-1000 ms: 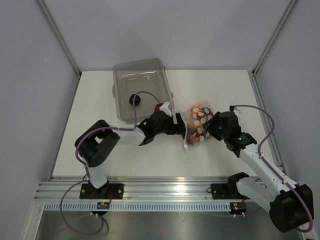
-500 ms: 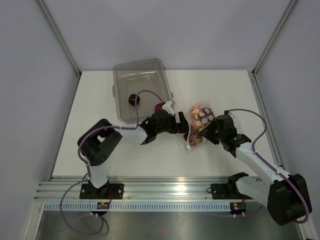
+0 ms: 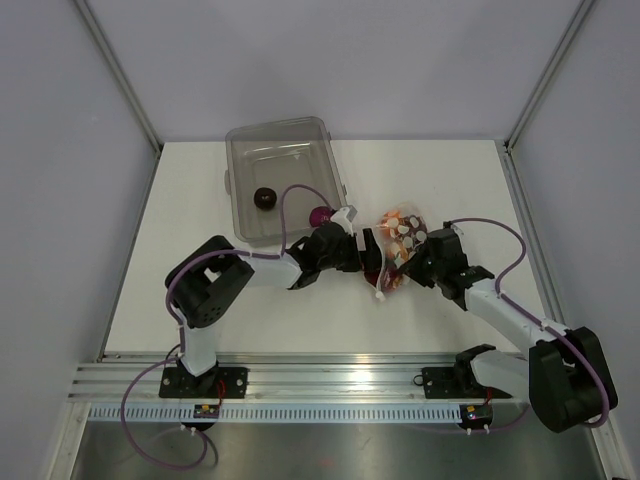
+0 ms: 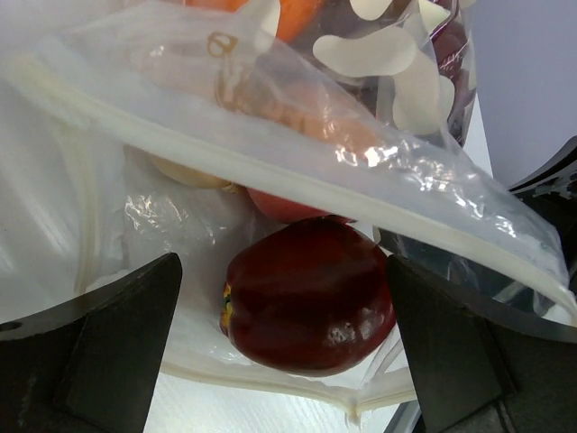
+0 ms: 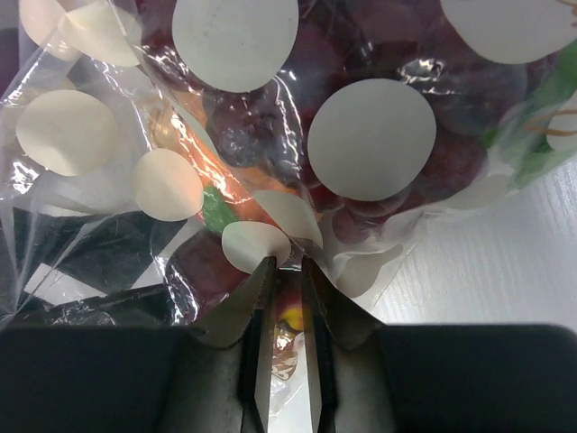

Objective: Open the zip-top bag and remove the fake food
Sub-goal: Pick up the fake fruit from the zipper food storage bag.

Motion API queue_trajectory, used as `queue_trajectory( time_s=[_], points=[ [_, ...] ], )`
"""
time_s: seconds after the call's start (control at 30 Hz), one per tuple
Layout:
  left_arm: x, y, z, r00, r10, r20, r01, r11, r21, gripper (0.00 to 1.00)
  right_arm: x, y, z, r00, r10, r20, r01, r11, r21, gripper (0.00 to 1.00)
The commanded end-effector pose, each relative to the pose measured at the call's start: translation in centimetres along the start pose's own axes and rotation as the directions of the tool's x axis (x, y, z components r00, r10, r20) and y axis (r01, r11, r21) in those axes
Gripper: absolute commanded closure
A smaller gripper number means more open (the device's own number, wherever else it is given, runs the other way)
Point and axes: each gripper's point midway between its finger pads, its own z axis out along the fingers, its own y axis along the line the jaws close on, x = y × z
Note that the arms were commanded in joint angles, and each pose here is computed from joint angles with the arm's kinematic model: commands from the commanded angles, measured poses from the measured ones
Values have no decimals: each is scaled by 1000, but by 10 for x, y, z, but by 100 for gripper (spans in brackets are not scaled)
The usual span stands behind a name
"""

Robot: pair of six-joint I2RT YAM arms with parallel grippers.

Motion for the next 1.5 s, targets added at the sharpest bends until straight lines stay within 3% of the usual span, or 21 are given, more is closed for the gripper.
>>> queue_trajectory(
  time_s=[0.0, 0.4, 1.17, 1.47],
  points=[
    [-6, -14, 2, 999, -20, 27, 19, 999, 29, 1, -2, 8, 4, 1000, -1, 3, 1, 999, -34, 79],
    [6, -13, 2, 999, -32, 0, 32, 999, 26, 1, -11, 16, 11, 1000, 0, 4, 0, 1000, -17, 100],
    [16, 5, 10, 1000, 0, -29, -2, 997, -76, 1, -13, 33, 14, 1000, -14, -4, 14, 996, -88, 100],
    [7, 5, -1, 1000, 14, 23, -12, 996, -92, 18, -15, 26, 11, 1000, -5, 14, 6, 998, -65, 100]
  ],
)
